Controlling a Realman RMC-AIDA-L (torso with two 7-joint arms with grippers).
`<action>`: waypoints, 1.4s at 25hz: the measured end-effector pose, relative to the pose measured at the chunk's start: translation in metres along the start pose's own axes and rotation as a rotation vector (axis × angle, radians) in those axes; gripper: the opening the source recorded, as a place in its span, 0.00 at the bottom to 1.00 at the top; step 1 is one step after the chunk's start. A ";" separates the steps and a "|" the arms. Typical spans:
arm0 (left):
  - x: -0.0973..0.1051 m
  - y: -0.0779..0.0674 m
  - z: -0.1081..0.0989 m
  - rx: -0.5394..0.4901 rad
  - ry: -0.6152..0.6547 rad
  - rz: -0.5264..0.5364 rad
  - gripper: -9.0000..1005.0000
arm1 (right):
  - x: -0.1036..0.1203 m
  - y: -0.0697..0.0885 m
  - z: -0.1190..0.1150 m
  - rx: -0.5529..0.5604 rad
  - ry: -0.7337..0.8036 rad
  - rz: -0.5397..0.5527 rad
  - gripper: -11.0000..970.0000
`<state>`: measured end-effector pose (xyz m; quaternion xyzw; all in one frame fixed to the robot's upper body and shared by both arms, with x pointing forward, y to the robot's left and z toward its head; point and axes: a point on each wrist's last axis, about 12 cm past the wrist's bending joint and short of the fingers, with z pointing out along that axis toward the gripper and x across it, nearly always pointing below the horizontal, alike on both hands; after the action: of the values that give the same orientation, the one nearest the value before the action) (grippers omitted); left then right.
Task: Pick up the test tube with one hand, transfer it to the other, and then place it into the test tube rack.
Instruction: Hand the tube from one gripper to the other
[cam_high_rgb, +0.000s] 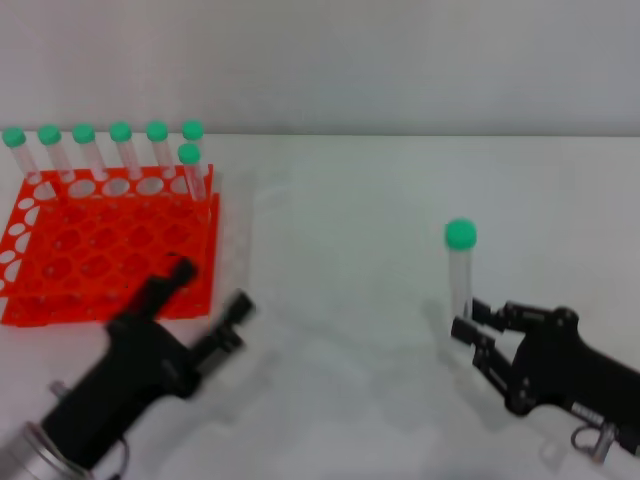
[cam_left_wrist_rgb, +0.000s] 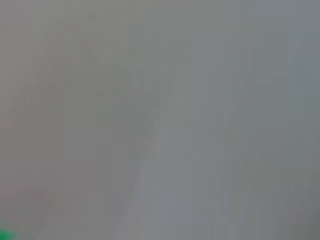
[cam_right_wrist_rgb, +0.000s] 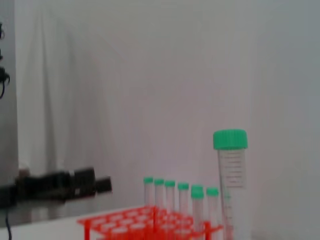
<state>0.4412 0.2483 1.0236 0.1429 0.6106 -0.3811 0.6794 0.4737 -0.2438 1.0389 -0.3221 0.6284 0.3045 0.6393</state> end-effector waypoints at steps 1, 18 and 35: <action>0.001 -0.006 0.003 0.052 0.003 0.011 0.83 | 0.003 0.002 -0.001 -0.002 0.010 0.002 0.20; 0.018 -0.039 0.039 0.321 0.142 -0.009 0.83 | 0.018 0.043 0.014 -0.195 0.073 0.029 0.20; 0.019 -0.044 0.046 0.344 0.147 -0.011 0.79 | 0.019 0.044 0.014 -0.200 0.075 0.029 0.20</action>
<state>0.4431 0.1818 1.0274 0.2812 0.5852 -0.4722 0.5962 0.4477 -0.2061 1.0191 -0.3863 0.6230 0.3626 0.5755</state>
